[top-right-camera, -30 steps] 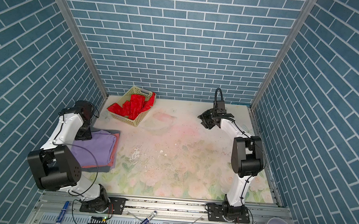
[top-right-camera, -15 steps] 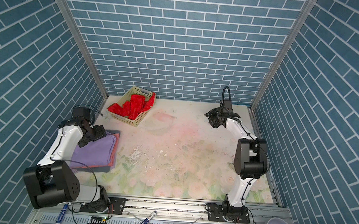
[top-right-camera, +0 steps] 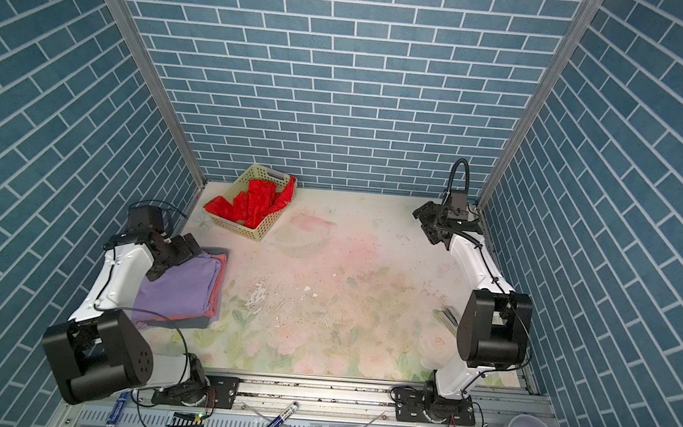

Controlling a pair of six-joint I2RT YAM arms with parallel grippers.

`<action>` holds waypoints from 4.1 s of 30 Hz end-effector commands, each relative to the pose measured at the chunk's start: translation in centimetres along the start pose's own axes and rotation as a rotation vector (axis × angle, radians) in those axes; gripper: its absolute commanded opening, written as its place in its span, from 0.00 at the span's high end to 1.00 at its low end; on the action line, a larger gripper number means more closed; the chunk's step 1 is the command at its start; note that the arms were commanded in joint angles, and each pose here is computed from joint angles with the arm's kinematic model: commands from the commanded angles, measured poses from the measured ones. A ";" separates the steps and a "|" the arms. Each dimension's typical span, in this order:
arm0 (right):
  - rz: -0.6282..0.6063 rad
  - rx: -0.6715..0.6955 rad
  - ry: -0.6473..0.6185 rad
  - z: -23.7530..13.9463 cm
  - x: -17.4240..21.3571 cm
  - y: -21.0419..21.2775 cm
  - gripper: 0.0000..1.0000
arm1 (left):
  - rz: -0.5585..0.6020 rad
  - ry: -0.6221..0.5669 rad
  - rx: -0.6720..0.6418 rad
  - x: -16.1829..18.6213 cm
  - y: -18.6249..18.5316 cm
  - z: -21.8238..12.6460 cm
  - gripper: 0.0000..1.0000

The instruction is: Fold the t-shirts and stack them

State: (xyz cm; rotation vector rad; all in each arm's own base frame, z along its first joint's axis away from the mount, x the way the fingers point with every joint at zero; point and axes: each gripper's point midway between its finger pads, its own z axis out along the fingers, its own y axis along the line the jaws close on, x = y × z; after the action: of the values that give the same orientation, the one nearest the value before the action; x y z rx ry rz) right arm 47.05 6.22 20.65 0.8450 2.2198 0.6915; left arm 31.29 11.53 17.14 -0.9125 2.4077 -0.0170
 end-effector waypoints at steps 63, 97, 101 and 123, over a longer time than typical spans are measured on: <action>-0.713 0.419 -0.610 -3.8 -0.2 -17.5 0.05 | 0.539 -0.690 0.114 4.2 -9.3 8.4 0.01; -0.786 0.228 -0.513 -0.5 1.8 -17.1 0.01 | 0.538 -0.689 0.114 4.2 -9.4 8.5 0.00; -0.789 0.229 -0.517 -0.6 1.9 -17.1 0.01 | 0.539 -0.688 0.113 4.2 -9.3 8.5 0.01; -0.807 0.203 -0.486 0.0 2.3 -16.8 0.01 | 0.539 -0.690 0.114 4.2 -9.4 8.5 0.00</action>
State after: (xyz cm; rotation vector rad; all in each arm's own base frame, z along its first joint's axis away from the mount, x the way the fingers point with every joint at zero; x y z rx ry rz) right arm 38.88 -3.18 7.87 0.1547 1.9717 -0.1125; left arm 38.36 3.20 9.34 -0.1388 1.9096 0.3003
